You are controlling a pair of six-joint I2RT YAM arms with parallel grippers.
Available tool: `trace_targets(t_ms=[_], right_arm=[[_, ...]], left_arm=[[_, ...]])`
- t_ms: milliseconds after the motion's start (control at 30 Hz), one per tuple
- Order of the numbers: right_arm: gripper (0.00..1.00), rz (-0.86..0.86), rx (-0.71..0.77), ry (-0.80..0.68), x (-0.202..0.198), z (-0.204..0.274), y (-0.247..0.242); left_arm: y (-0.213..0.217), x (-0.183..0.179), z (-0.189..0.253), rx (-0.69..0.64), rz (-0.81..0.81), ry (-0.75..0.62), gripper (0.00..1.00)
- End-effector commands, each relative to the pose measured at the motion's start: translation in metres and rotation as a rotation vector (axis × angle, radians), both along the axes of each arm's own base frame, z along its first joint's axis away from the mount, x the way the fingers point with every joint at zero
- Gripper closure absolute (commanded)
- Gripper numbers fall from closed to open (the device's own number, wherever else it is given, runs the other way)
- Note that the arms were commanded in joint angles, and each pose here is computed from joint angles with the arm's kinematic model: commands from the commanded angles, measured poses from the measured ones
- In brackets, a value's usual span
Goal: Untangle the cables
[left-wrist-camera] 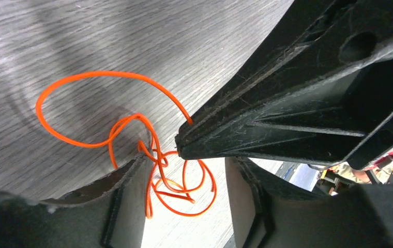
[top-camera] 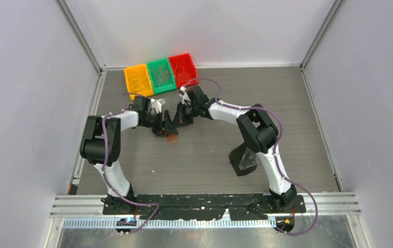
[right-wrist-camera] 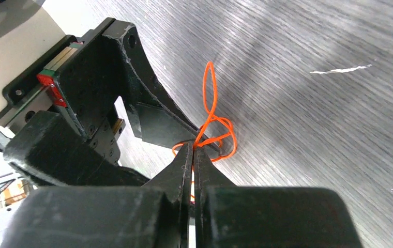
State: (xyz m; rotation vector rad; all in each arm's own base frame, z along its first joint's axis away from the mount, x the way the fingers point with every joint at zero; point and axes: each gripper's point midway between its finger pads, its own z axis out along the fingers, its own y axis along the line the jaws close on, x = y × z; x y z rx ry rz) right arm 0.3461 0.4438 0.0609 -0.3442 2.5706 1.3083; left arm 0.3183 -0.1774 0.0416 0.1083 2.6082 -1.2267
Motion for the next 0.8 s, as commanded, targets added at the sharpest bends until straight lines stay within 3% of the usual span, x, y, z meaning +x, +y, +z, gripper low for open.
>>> trace_targets(t_ms=[0, 300, 367, 433, 600, 767], right_arm=[[0.95, -0.016, 0.106, -0.025, 0.002, 0.046, 0.008], [0.95, 0.007, 0.125, -0.06, 0.001, 0.061, 0.005], [0.91, 0.014, 0.145, -0.109, 0.006, 0.08, 0.002], [0.79, 0.011, 0.161, -0.166, 0.016, 0.101, -0.005], [0.36, -0.064, 0.187, -0.291, 0.053, 0.154, -0.048], [0.06, -0.18, 0.19, -0.474, 0.087, 0.223, -0.108]], left_arm=[[0.001, 0.012, 0.01, 0.014, 0.02, -0.075, 0.5], [0.003, 0.015, 0.031, 0.032, 0.018, -0.129, 0.96], [0.005, 0.013, 0.042, 0.038, 0.002, -0.166, 1.0], [0.006, 0.011, 0.053, 0.046, -0.012, -0.193, 1.0], [0.008, 0.015, 0.094, 0.051, -0.037, -0.318, 1.0], [0.005, 0.064, 0.155, 0.059, -0.013, -0.51, 1.0]])
